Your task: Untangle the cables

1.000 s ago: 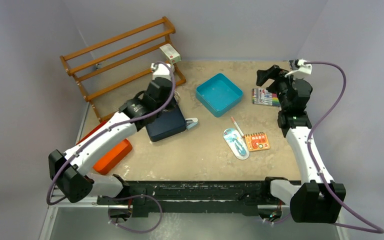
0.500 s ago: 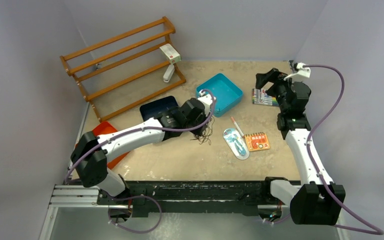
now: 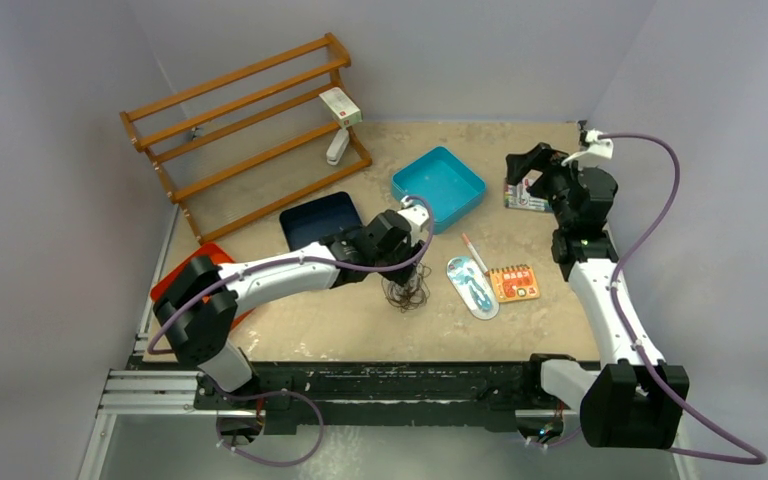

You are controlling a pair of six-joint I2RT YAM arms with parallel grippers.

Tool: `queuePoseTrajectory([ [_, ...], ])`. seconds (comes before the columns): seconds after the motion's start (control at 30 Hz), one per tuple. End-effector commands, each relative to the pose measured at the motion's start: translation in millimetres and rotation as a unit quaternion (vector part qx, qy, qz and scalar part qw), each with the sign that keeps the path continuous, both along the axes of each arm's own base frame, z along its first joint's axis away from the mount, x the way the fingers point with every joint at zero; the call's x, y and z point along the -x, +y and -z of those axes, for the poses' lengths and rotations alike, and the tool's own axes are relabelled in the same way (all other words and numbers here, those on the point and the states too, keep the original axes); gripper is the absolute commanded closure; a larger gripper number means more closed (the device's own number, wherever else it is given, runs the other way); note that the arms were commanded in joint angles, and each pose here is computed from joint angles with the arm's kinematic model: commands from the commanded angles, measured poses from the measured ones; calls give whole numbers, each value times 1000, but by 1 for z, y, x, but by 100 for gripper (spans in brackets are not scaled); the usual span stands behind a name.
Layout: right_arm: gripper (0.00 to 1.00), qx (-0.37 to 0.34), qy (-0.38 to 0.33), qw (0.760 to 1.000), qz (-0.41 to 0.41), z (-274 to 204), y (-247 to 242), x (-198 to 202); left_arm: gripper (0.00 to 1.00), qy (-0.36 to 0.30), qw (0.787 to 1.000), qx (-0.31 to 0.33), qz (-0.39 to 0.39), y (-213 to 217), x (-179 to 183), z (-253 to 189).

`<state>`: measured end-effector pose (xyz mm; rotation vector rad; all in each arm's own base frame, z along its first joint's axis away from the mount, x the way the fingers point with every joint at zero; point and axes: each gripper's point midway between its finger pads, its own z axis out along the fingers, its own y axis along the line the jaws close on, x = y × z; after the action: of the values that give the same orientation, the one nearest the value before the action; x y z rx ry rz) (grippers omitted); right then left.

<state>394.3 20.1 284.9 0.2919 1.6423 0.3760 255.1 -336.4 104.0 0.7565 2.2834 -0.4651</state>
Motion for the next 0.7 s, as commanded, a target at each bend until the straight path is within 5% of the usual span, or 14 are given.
queuePoseTrajectory([
  [0.0,1,15,-33,999,-16,-15,3,-1,43,-64,997,43,-17,0,-18,-45],
  [0.4,1,-11,5,998,57,4,-19,5,39,-49,986,127,-98,44,-45,-77],
  [0.67,1,56,49,996,-38,25,4,3,45,-24,978,137,-155,59,-47,-58],
])
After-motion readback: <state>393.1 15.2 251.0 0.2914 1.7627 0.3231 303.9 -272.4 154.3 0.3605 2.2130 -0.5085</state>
